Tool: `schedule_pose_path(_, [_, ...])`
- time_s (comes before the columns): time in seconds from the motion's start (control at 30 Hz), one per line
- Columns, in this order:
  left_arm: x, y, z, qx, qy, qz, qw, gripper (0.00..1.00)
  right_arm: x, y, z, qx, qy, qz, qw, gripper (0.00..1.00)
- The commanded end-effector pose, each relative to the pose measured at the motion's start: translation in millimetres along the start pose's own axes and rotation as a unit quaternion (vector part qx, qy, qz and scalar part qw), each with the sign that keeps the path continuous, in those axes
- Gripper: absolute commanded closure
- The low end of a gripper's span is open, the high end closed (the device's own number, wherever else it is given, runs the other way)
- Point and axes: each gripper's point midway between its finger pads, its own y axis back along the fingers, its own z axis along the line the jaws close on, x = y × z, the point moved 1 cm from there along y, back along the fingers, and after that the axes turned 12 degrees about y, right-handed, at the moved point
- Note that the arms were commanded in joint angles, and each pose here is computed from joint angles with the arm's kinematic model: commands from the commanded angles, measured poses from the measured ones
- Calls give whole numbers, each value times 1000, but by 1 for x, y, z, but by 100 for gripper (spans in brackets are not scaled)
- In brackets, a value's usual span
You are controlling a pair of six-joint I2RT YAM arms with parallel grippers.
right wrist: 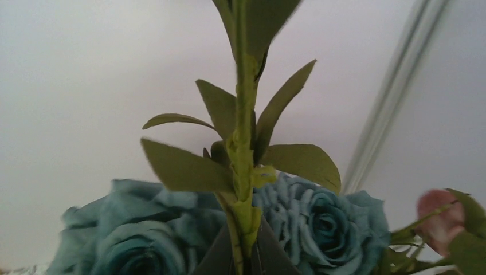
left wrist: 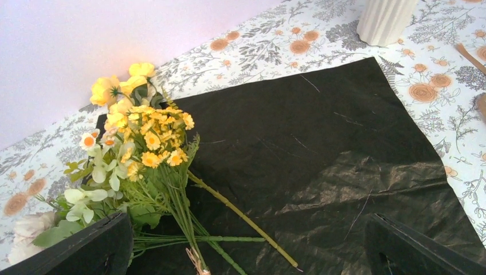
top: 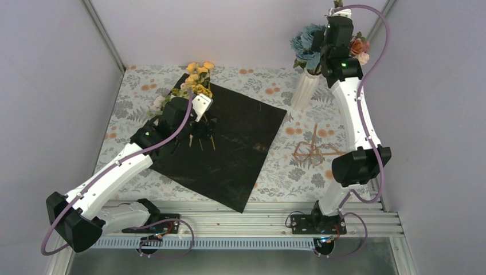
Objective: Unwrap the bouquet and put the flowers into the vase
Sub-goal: Insert the fake flower into the vase.
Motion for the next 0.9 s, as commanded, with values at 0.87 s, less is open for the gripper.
schedule_pose_path(0.87, [1, 3, -2, 9, -3, -4, 1000, 0, -21, 14, 28, -99, 128, -61, 985, 94])
